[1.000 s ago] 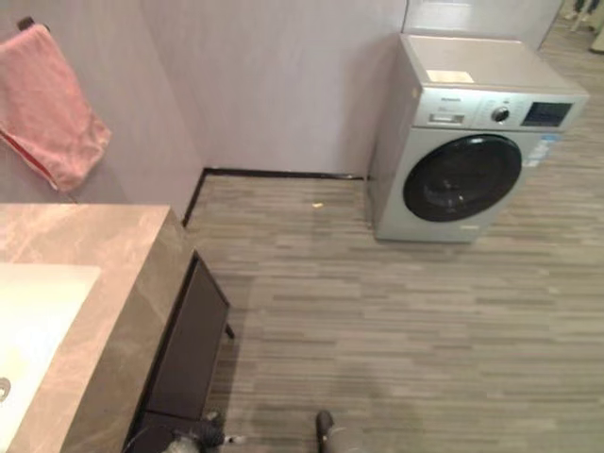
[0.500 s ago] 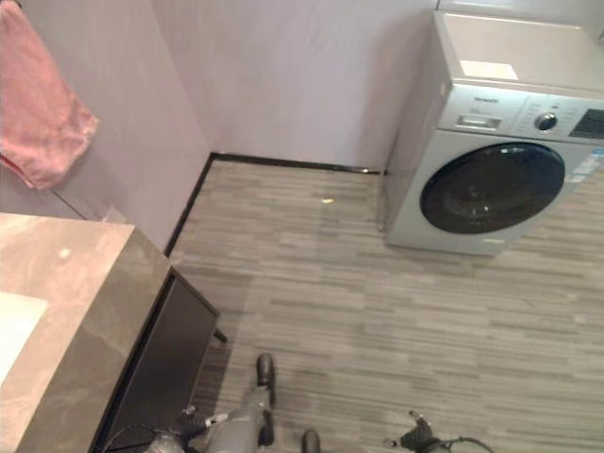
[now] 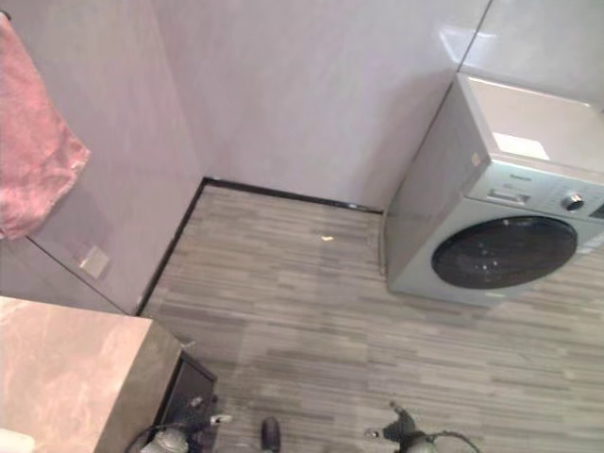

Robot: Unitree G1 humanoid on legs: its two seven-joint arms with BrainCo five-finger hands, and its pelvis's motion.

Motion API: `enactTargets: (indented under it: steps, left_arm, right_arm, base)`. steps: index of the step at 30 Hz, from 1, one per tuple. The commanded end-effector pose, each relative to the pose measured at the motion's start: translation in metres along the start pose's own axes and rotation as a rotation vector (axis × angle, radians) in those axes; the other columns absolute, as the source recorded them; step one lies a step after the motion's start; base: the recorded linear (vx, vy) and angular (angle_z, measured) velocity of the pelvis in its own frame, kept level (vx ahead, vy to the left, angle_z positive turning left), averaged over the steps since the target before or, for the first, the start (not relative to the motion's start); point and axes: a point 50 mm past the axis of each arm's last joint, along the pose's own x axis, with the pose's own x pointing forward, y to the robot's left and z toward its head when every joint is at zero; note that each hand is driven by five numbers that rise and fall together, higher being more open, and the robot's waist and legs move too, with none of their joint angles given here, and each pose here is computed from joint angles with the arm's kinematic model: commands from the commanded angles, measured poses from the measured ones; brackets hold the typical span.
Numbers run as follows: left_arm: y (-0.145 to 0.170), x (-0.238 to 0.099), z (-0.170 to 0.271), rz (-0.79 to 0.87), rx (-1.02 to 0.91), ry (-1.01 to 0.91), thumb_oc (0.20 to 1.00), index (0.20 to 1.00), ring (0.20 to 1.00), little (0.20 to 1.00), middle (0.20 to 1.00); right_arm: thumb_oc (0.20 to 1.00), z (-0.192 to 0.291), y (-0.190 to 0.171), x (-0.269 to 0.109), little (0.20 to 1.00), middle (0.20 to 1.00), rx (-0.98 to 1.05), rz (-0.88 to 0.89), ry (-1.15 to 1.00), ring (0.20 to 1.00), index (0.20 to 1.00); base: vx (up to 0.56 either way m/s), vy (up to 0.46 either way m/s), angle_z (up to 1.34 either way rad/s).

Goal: Put brush and paste in cup on sink, flatten towel.

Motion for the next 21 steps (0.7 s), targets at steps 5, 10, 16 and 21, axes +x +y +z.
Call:
enactTargets:
  steps: [5, 10, 16, 21]
  left_arm:
    - [0.021, 0.001, -0.011, 0.050, 0.065, 0.045, 1.000, 1.000, 1.000, 1.000, 1.000]
    - [0.014, 0.000, -0.014, 0.029, 0.100, 0.053, 1.000, 1.000, 1.000, 1.000, 1.000]
    - [0.009, -0.003, -0.026, 0.011, 0.076, 0.095, 1.000, 1.000, 1.000, 1.000, 1.000]
    - [0.007, -0.002, -0.019, 0.009, 0.059, 0.068, 1.000, 1.000, 1.000, 1.000, 1.000]
  right_arm:
    - [1.000, -0.014, -0.016, -0.003, 1.000, 1.000, 0.015, -0.053, 0.032, 1.000, 1.000]
    - [1.000, -0.041, -0.001, -0.013, 1.000, 1.000, 0.002, 0.007, 0.119, 1.000, 1.000]
    - [1.000, -0.059, 0.002, -0.019, 1.000, 1.000, 0.003, 0.029, 0.184, 1.000, 1.000]
    - [1.000, -0.053, -0.023, -0.015, 1.000, 1.000, 0.060, -0.071, 0.160, 1.000, 1.000]
  base:
    - [0.28, -0.004, 0.62]
    - [0.44, -0.070, 0.68]
    - [0.38, -0.153, 0.81]
    - [0.32, -0.284, 0.50]
